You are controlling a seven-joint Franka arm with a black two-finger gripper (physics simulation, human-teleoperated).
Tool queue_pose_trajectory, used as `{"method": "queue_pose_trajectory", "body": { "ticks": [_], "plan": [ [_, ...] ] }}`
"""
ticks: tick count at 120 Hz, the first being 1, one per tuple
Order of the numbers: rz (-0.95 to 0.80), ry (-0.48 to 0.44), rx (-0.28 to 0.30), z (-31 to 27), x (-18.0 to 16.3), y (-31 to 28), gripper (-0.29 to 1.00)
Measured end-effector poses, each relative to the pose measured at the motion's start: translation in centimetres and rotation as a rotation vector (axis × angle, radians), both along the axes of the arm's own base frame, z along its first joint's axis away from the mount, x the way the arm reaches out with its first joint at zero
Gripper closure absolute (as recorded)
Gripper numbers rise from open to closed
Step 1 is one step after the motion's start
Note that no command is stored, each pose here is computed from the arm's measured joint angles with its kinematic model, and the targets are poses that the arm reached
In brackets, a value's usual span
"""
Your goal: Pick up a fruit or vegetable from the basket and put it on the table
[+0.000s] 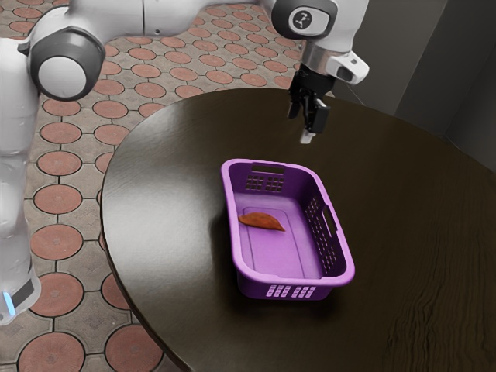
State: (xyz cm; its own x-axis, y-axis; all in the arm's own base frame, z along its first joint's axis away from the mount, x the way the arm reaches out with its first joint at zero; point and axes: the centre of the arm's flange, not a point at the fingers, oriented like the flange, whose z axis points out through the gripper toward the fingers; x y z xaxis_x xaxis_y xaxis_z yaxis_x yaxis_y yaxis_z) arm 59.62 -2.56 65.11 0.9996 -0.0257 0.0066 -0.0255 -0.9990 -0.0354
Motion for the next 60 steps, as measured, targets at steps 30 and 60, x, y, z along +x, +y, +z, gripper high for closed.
{"method": "queue_pose_trajectory", "body": {
  "ticks": [30,60],
  "plan": [
    [-0.121,-0.022,0.076,0.0,-0.6,-8.2,0.00],
    [-0.153,0.008,0.119,-4.0,-0.1,-12.7,0.00]
  ]
}}
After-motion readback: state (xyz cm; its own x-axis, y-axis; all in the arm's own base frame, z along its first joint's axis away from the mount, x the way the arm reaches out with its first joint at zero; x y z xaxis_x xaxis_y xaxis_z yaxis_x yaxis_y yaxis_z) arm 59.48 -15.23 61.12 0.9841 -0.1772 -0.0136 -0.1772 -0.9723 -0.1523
